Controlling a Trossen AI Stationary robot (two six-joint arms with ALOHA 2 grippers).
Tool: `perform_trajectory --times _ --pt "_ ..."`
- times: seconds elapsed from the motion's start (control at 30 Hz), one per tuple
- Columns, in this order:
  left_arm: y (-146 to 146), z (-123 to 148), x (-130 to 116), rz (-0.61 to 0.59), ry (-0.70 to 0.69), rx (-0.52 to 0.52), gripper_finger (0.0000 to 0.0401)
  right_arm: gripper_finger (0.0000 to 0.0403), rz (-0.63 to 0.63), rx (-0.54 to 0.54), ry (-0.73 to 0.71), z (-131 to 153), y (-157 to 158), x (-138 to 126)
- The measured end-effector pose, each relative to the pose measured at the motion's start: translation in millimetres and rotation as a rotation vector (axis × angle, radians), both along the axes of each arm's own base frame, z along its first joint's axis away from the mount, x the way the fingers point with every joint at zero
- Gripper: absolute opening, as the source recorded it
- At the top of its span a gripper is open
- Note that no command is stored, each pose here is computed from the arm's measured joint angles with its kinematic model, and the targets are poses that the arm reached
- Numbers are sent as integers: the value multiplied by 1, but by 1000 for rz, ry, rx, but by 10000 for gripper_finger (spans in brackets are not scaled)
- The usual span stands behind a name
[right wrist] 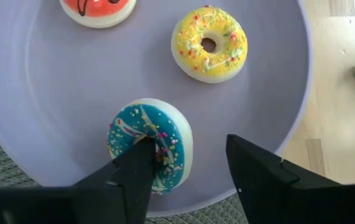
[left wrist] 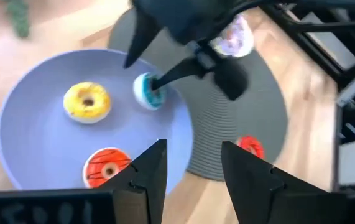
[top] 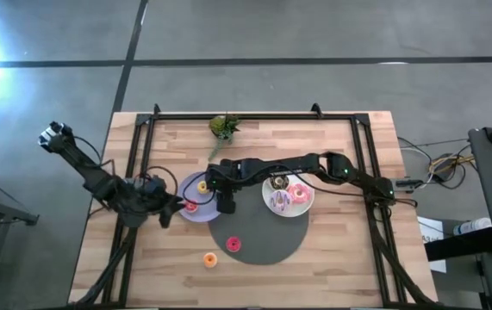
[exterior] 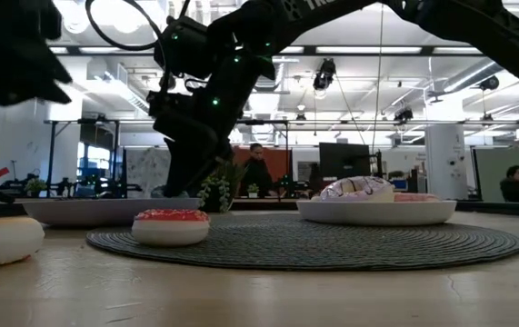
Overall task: Pick & Place donuts
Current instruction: Put the small blue donut on the purple plate
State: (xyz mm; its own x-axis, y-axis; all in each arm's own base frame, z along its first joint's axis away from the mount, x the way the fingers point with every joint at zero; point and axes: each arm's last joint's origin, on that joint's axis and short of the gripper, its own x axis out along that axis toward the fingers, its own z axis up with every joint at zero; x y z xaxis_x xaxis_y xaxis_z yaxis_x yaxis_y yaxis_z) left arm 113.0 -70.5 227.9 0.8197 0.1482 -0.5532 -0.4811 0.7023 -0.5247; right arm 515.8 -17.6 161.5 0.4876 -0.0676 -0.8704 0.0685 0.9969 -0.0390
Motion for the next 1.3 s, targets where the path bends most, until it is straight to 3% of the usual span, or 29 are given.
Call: perform_trajectory --times 0.17,0.37,0.43,0.57,0.8,1.07,1.3 --pt "2 -36 3 113 -103 33 126 200 8 -5 -16 1 0 1" --pt "8 -89 4 187 -367 -134 126 201 -29 17 -24 1 -2 2" --pt "13 -96 4 214 -405 -115 125 201 -39 27 -24 1 -2 2" --pt "20 -96 14 215 -317 -29 101 201 -71 48 -27 1 -3 2" --pt "31 -79 43 144 -232 71 8 201 -98 63 -31 2 -4 1" --pt "33 -86 65 -14 -96 175 1 201 -121 145 -33 2 -3 2" --pt "31 -96 80 -56 -72 231 0 201 -145 157 -54 8 -5 4"
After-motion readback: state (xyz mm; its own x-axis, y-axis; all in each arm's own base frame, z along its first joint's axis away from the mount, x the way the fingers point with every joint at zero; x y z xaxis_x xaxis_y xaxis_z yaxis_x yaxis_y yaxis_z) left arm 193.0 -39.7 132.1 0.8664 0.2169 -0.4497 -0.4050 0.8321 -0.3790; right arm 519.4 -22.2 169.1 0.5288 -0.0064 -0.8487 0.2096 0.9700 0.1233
